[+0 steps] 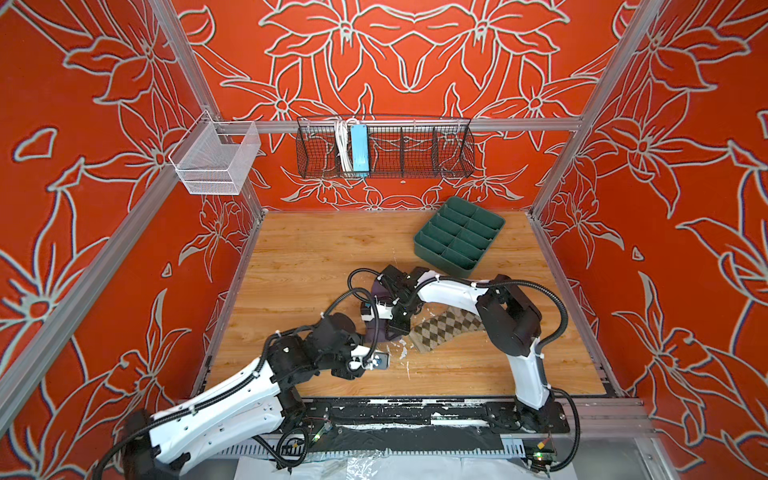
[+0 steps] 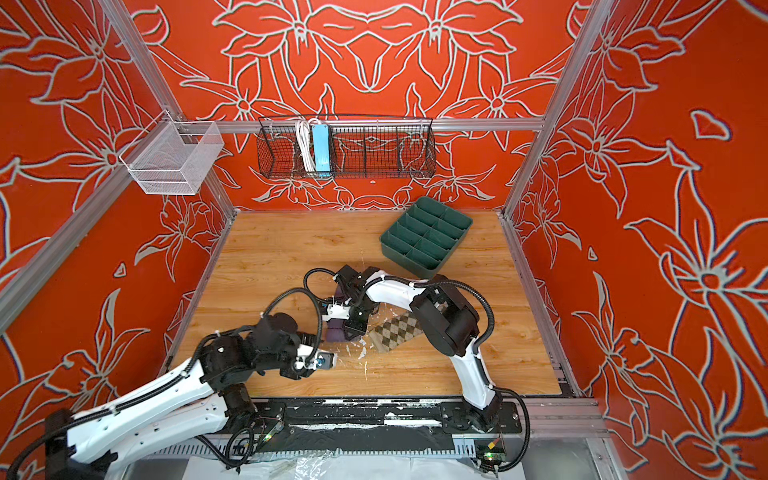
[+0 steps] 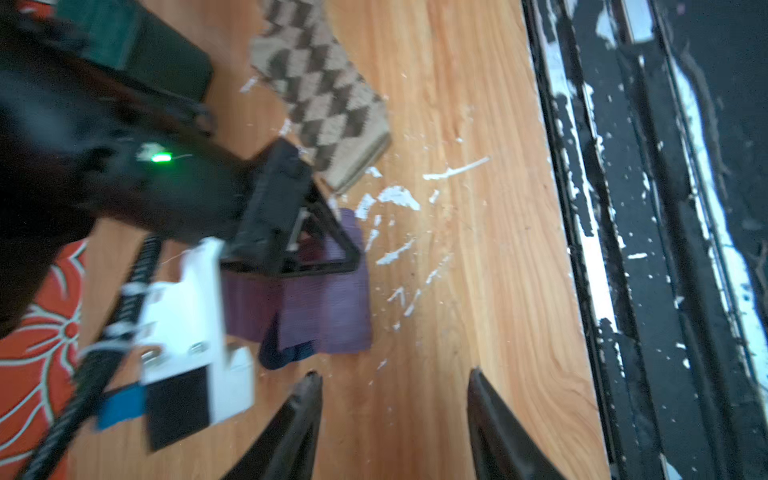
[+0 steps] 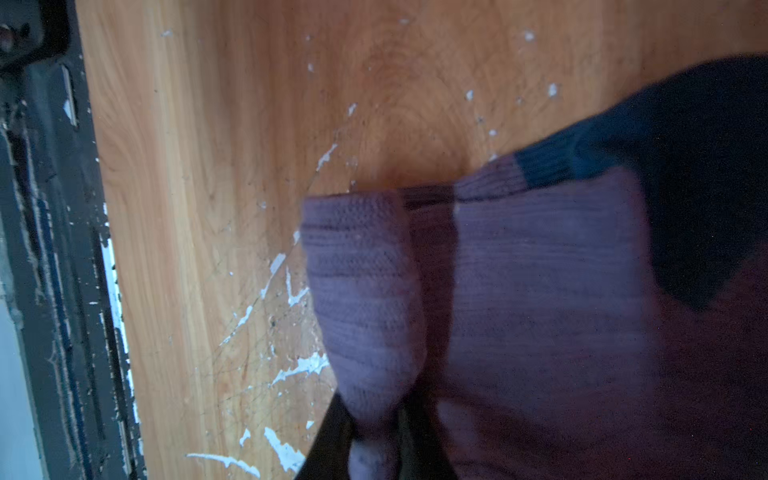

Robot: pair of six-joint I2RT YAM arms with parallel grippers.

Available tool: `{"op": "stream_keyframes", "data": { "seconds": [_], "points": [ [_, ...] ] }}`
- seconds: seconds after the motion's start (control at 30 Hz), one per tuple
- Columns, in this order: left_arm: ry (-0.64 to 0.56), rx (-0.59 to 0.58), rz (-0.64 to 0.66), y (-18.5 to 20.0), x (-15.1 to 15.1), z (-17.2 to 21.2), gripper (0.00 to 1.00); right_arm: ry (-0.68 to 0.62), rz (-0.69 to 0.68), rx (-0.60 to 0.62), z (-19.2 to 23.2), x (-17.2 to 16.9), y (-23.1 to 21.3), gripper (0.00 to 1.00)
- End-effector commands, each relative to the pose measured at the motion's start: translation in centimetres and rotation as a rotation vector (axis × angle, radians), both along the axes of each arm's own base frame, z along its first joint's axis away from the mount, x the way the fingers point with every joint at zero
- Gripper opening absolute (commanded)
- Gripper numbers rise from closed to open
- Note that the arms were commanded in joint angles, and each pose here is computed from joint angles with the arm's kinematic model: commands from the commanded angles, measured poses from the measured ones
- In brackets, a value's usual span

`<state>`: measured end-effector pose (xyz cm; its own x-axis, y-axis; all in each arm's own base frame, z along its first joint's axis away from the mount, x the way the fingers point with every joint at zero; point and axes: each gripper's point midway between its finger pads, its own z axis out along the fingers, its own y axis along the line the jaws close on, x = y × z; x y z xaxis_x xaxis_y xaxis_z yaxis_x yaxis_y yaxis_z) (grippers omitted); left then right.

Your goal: Roll the socks

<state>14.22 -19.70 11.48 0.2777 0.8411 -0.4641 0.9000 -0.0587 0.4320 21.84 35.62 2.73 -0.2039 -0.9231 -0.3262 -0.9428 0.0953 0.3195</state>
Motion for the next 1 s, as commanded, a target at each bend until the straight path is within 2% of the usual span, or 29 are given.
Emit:
{"op": "stream_keyframes", "data": {
  "seconds": [0.0,0.3,0.5,0.6,0.83,0.97],
  "points": [
    [-0.115,0.005,0.057,-1.5,2.8,-0.6,0.53,0.105,0.024,-0.162,-4.6,-2.3,-2.9,0.19],
    [-0.194,0.056,0.214,-2.7,7.2,-4.6,0.49,0.113,0.01,-0.158,-4.4,-2.4,-3.0,0.21],
    [-0.189,0.165,0.302,-1.7,8.9,-7.1,0.47,0.095,0.012,-0.133,-3.5,-2.7,-3.2,0.22],
    [-0.145,0.23,0.361,-0.8,9.2,-8.1,0.38,0.078,0.012,-0.118,-2.7,-2.6,-3.3,0.22],
    [-0.071,0.254,0.366,-0.3,8.4,-9.5,0.0,0.042,-0.041,-0.072,-0.9,-1.8,-3.9,0.23],
    [-0.038,0.242,0.352,-0.1,7.8,-9.5,0.0,0.006,-0.143,0.01,1.2,-0.9,-4.9,0.27]
  ]
}}
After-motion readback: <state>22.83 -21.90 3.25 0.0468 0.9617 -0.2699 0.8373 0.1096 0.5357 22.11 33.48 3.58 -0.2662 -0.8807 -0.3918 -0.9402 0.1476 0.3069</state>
